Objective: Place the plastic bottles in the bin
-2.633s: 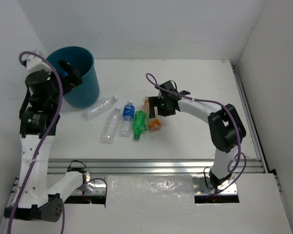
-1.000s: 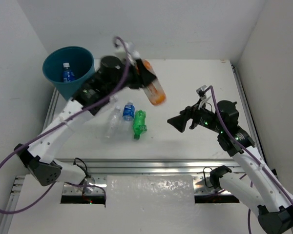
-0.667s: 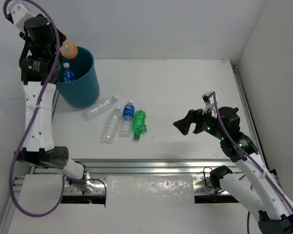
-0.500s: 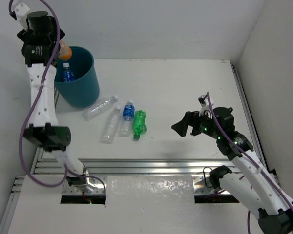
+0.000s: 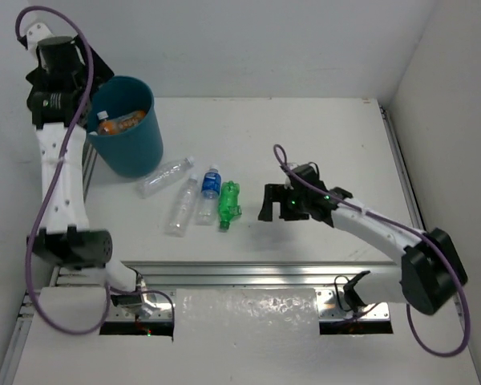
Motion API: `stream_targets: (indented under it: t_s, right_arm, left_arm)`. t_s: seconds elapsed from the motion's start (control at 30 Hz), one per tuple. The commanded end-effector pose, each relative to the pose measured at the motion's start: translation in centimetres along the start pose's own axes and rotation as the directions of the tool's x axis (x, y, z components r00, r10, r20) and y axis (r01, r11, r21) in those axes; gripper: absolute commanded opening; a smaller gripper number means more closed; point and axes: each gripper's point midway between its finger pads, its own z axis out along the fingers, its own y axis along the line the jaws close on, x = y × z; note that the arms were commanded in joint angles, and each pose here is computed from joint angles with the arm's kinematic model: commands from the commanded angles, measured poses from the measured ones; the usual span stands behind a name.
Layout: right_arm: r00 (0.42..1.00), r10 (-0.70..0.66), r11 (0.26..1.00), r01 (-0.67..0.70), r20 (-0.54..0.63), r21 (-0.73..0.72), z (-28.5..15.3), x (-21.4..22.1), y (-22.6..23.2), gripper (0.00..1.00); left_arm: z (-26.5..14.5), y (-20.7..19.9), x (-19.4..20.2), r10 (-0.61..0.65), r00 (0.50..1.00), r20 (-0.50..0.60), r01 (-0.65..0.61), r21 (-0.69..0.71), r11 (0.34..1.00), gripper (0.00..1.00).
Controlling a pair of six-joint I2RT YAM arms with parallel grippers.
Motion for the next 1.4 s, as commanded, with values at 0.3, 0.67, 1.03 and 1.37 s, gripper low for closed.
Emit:
stream_targets:
  t_s: [0.3, 0.67, 1.03, 1.37]
  right_arm:
    - [0.994, -0.084, 0.982, 0.07, 0.074, 0.173, 8.2, -9.4, 7.1, 0.94]
    - [0.996, -0.065, 0.953, 0.078, -0.056, 0.294, 14.5, -5.6, 4.8, 0.77]
    - [0.999, 0.0, 0.938, 0.015, -0.043, 0.347, 11.9, -3.5, -0.3, 0.67]
    - [0.988, -0.15, 0.972, 0.152, -0.025, 0.179, 8.3, -2.5, -0.3, 0.3]
  left_arm:
    - [-15.8, -1.3, 8.4, 0.021, 0.998, -0.062, 0.008, 0.432, 0.902, 1.0]
    - [-15.9, 0.0, 10.1, 0.116, 0.991, -0.069, -0.076, 0.423, 0.903, 1.0]
    - [-15.8, -0.7, 12.8, 0.147, 0.981, -0.131, -0.065, 0.489, 0.87, 1.0]
    - [-17.4, -3.5, 15.2, 0.143, 0.966, -0.215, 0.028, 0.639, 0.769, 1.0]
